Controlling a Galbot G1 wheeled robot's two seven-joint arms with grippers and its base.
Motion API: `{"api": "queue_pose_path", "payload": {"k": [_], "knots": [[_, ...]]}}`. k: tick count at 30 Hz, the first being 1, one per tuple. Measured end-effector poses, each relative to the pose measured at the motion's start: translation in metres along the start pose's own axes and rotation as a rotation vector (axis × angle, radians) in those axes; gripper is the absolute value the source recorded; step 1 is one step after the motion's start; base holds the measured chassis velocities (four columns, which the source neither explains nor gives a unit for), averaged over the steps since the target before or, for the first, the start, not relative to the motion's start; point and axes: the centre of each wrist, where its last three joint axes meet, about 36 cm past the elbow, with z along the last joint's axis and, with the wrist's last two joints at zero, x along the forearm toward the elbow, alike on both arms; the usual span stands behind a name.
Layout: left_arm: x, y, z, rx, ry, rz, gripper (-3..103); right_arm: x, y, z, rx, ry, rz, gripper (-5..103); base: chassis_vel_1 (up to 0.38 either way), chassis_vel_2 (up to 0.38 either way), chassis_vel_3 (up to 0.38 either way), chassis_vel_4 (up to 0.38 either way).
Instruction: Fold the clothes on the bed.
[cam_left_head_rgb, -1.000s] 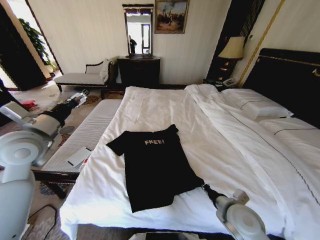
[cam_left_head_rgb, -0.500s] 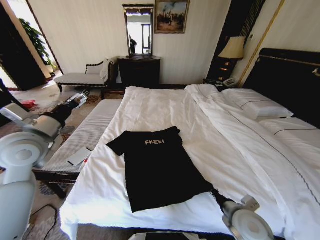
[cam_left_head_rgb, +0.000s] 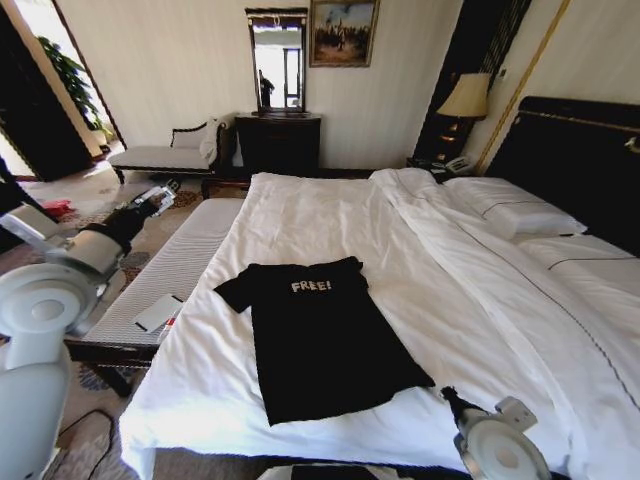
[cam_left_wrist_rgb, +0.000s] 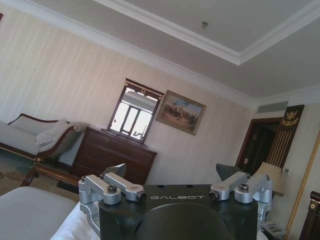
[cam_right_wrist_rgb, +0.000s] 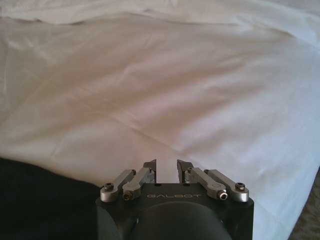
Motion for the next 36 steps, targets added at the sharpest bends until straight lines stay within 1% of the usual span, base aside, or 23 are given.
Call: {"api": "queue_pose_path", "payload": {"k": [2, 3, 4, 5, 7, 8, 9, 10, 11, 12, 13, 14, 18, 19, 20, 21, 24, 25, 28, 29, 31, 34, 36], "knots": [[0.002, -0.002, -0.002, -0.008, -0.001, -0.001, 100, 0.001, 0.004, -0.003, -0.004, -0.064, -0.013, 31, 0.0, 0.0, 0.0, 0.0], [0.002, -0.002, -0.002, -0.008, -0.001, -0.001, 100, 0.001, 0.004, -0.003, -0.004, -0.064, -0.013, 31, 0.0, 0.0, 0.0, 0.0], [0.003, -0.002, -0.003, -0.01, -0.002, -0.003, 100, 0.001, 0.008, -0.006, -0.004, -0.094, -0.03, 37, 0.0, 0.0, 0.0, 0.0], [0.004, -0.003, -0.004, -0.01, -0.003, -0.004, 100, 0.0, 0.011, -0.008, -0.003, -0.111, -0.045, 37, 0.0, 0.0, 0.0, 0.0], [0.009, -0.003, -0.008, 0.005, -0.003, -0.013, 100, -0.001, 0.03, -0.024, 0.01, -0.17, -0.188, 47, 0.0, 0.0, 0.0, 0.0], [0.009, -0.003, -0.008, 0.005, -0.003, -0.013, 100, -0.001, 0.03, -0.024, 0.01, -0.17, -0.188, 47, 0.0, 0.0, 0.0, 0.0], [0.01, -0.002, -0.009, 0.01, -0.002, -0.017, 100, -0.002, 0.035, -0.027, 0.014, -0.172, -0.23, 52, 0.0, 0.0, 0.0, 0.0], [0.012, -0.001, -0.01, 0.015, 0.0, -0.025, 100, -0.005, 0.044, -0.032, 0.025, -0.166, -0.306, 58, 0.0, 0.0, 0.0, 0.0], [0.014, 0.0, -0.011, 0.02, 0.002, -0.033, 100, -0.007, 0.056, -0.039, 0.042, -0.142, -0.409, 58, 0.0, 0.0, 0.0, 0.0], [0.014, 0.0, -0.012, 0.024, 0.005, -0.036, 100, -0.01, 0.065, -0.045, 0.058, -0.11, -0.495, 63, 0.0, 0.0, 0.0, 0.0], [0.014, 0.0, -0.012, 0.024, 0.005, -0.036, 100, -0.01, 0.065, -0.045, 0.058, -0.11, -0.495, 63, 0.0, 0.0, 0.0, 0.0], [0.012, 0.0, -0.012, 0.029, 0.01, -0.032, 100, -0.013, 0.074, -0.051, 0.073, -0.067, -0.58, 69, 0.0, 0.0, 0.0, 0.0], [0.009, -0.002, -0.013, 0.016, 0.035, -0.022, 100, -0.035, 0.112, -0.073, 0.07, 0.055, -0.803, 90, 0.0, 0.0, 0.0, 0.0], [0.009, -0.002, -0.013, 0.016, 0.035, -0.022, 100, -0.035, 0.112, -0.073, 0.07, 0.055, -0.803, 90, 0.0, 0.0, 0.0, 0.0], [0.012, -0.002, -0.014, 0.011, 0.037, -0.023, 100, -0.041, 0.123, -0.076, 0.073, 0.068, -0.842, 90, 0.0, 0.0, 0.0, 0.0], [0.016, -0.004, -0.017, 0.005, 0.032, -0.028, 100, -0.049, 0.14, -0.079, 0.081, 0.087, -0.889, 95, 0.0, 0.0, 0.0, 0.0], [0.026, -0.006, -0.028, -0.003, 0.019, -0.04, 100, -0.073, 0.176, -0.067, 0.122, 0.144, -0.921, 100, 0.0, 0.0, 0.0, 0.0], [0.026, -0.006, -0.028, -0.003, 0.019, -0.04, 100, -0.073, 0.176, -0.067, 0.122, 0.144, -0.921, 100, 0.0, 0.0, 0.0, 0.0], [0.029, -0.006, -0.032, -0.014, 0.013, -0.052, 100, -0.099, 0.205, -0.048, 0.183, 0.168, -0.916, 100, 0.0, 0.0, 0.0, 0.0], [0.03, -0.006, -0.031, -0.015, 0.016, -0.055, 100, -0.106, 0.214, -0.044, 0.2, 0.163, -0.915, 100, 0.0, 0.0, 0.0, 0.0], [0.03, -0.007, -0.03, -0.017, 0.019, -0.056, 100, -0.112, 0.221, -0.041, 0.212, 0.152, -0.917, 100, 0.0, 0.0, 0.0, 0.0], [0.031, -0.006, -0.025, -0.018, 0.03, -0.066, 100, -0.146, 0.245, -0.033, 0.248, 0.076, -0.91, 100, 0.0, 0.0, 0.0, 0.0], [0.032, -0.006, -0.024, -0.018, 0.032, -0.067, 100, -0.154, 0.25, -0.034, 0.255, 0.056, -0.902, 100, 0.0, 0.0, 0.0, 0.0]]}}
